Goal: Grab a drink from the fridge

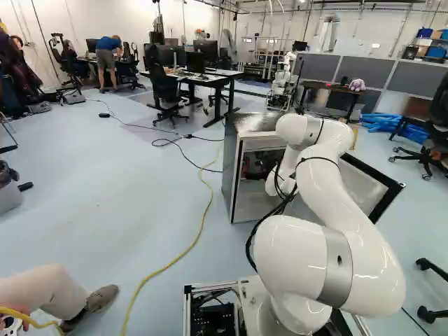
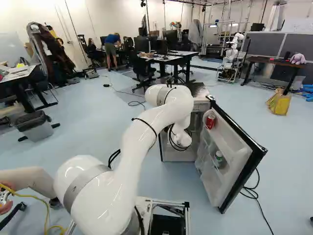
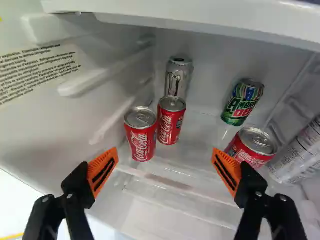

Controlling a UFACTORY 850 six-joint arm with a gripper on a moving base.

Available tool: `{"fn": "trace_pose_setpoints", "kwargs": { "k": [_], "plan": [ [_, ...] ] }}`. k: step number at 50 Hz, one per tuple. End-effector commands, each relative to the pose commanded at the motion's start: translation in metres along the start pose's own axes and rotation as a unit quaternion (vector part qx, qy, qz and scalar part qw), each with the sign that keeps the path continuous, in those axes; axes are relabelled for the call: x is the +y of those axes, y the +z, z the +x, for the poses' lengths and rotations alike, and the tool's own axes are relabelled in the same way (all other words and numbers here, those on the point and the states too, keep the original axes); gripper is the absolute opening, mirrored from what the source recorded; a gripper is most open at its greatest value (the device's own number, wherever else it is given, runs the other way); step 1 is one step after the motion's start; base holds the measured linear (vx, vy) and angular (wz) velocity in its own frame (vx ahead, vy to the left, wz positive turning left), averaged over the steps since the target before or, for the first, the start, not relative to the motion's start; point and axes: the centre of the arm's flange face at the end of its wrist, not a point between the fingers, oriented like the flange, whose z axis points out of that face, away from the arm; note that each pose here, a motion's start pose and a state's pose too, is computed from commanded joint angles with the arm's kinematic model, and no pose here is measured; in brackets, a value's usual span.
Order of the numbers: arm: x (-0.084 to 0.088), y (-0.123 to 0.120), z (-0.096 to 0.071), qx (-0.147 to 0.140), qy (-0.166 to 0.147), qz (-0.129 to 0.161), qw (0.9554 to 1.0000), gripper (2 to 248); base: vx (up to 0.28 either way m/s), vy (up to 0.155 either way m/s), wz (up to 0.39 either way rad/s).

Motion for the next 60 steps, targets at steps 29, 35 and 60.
{"fn": "trace_pose_setpoints", "kwargs": {
  "k": [29,35,60],
  "plan": [
    [0.0000,0.0000,0.0000,0.000,0.000,0.000,1.0000,216,0.000,0.000,0.000],
    [0.0000,0.0000,0.0000,0.000,0.000,0.000,1.0000,218,0.000,0.000,0.000],
    [-0.0007,0.0000,0.0000,0.000,-0.002,0.004,1.0000,201,0.000,0.000,0.000]
  ]
}}
